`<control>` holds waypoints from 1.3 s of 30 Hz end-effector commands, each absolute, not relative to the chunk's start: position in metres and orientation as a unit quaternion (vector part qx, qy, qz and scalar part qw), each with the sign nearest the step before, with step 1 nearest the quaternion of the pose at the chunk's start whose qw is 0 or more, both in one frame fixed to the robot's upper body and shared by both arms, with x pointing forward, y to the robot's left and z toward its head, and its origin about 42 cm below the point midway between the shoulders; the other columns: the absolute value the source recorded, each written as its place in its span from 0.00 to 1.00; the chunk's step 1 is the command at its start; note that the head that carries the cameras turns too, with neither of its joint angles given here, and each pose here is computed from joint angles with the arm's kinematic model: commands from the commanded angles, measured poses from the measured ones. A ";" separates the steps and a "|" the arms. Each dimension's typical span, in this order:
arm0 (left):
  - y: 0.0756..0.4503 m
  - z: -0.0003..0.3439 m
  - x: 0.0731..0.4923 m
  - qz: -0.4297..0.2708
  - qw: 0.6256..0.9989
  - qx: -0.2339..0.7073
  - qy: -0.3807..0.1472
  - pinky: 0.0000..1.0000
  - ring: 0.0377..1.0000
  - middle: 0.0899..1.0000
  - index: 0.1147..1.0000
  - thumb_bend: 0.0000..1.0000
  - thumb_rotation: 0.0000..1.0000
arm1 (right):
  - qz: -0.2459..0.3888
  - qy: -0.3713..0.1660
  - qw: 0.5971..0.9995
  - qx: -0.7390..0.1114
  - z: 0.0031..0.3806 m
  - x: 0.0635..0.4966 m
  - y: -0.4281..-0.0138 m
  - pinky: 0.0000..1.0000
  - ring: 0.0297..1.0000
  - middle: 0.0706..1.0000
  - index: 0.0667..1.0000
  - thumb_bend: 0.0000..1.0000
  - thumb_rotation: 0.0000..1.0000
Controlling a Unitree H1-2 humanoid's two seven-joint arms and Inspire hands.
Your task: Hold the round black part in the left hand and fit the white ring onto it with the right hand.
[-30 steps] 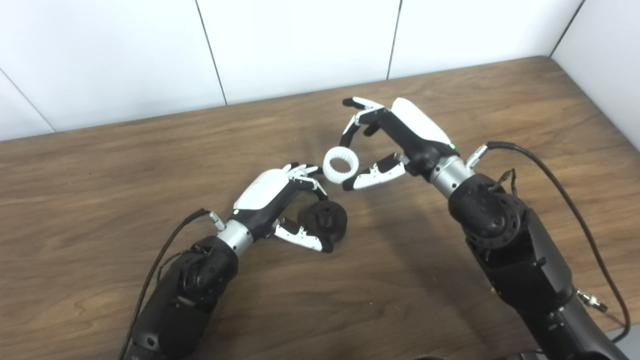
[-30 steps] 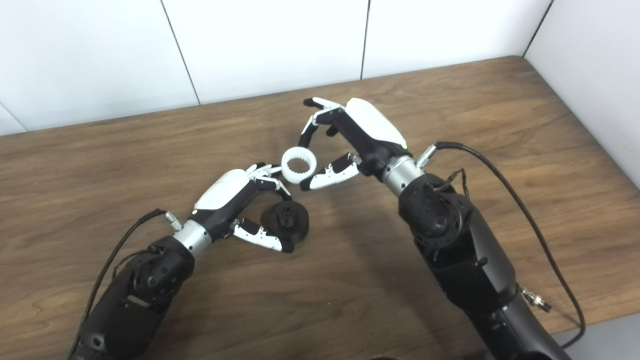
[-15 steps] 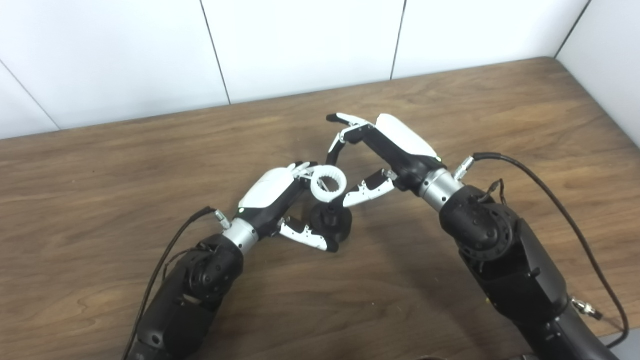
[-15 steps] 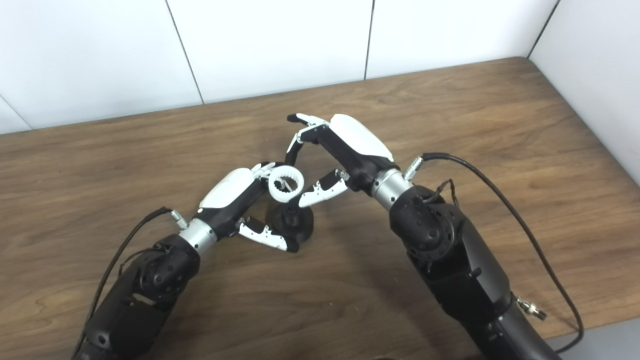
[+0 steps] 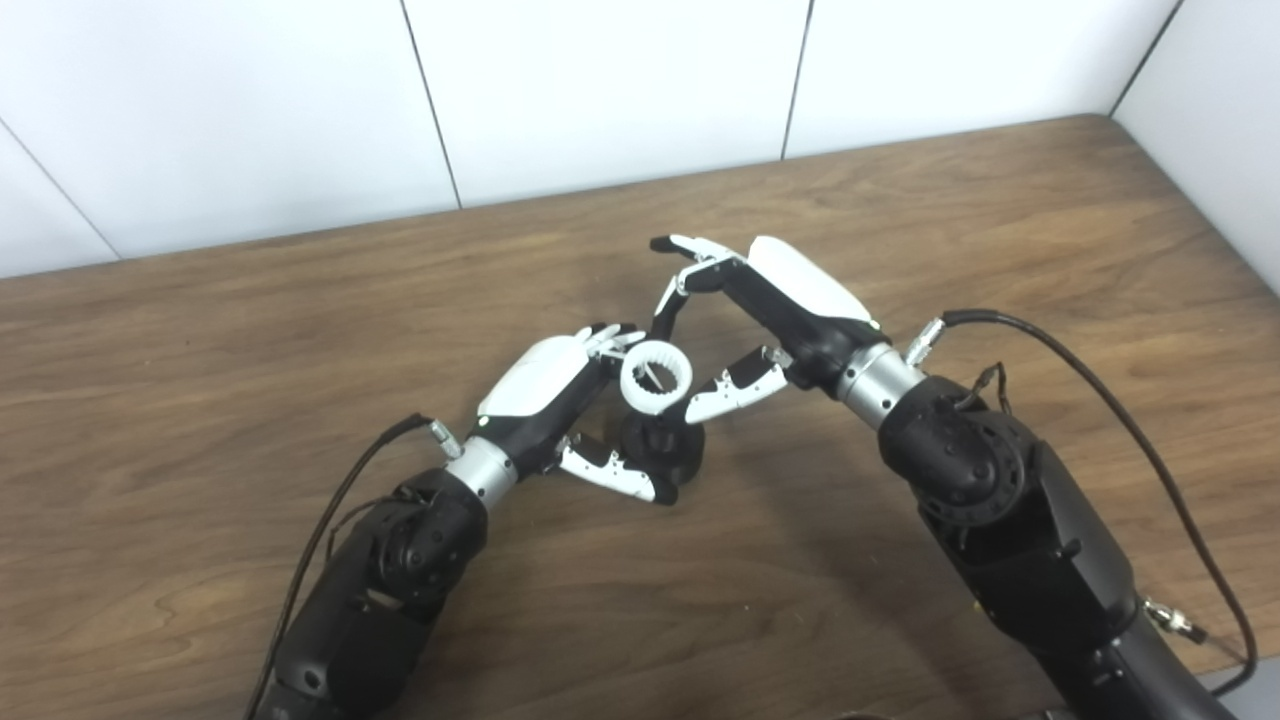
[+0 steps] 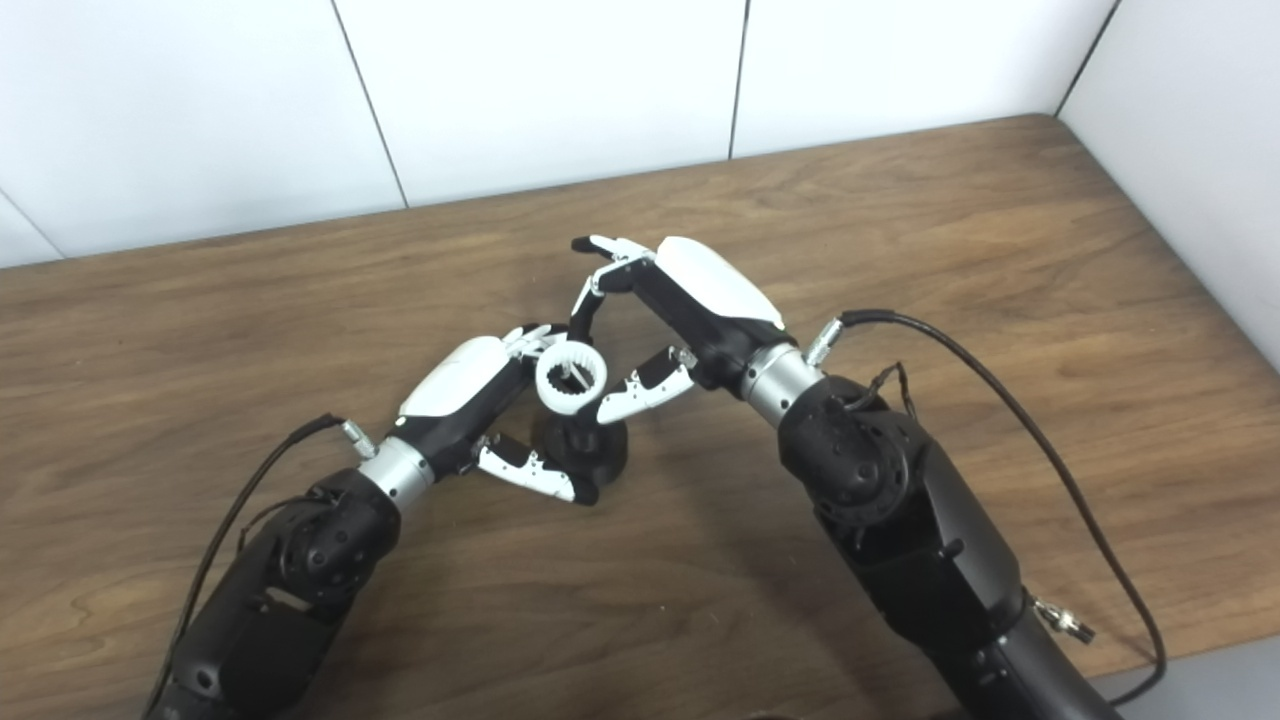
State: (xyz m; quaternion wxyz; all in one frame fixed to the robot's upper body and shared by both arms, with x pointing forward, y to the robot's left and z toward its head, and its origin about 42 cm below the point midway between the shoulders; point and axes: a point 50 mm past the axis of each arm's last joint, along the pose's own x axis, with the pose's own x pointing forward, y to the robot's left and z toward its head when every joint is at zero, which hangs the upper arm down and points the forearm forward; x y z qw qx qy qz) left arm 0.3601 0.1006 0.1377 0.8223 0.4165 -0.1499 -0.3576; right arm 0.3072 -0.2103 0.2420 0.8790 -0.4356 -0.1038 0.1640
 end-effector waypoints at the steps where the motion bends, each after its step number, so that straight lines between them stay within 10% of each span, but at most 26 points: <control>1: 0.100 0.138 0.358 -0.370 0.813 0.423 -0.154 1.00 0.98 0.91 0.41 0.52 0.05 | 0.159 -0.145 0.869 -0.446 0.259 0.308 -0.211 0.79 0.93 0.92 0.44 0.51 0.14; 39: 0.108 0.141 0.361 -0.367 0.808 0.431 -0.162 1.00 0.96 0.91 0.41 0.52 0.05 | 0.171 -0.121 0.865 -0.456 0.258 0.301 -0.218 0.71 0.92 0.92 0.44 0.51 0.13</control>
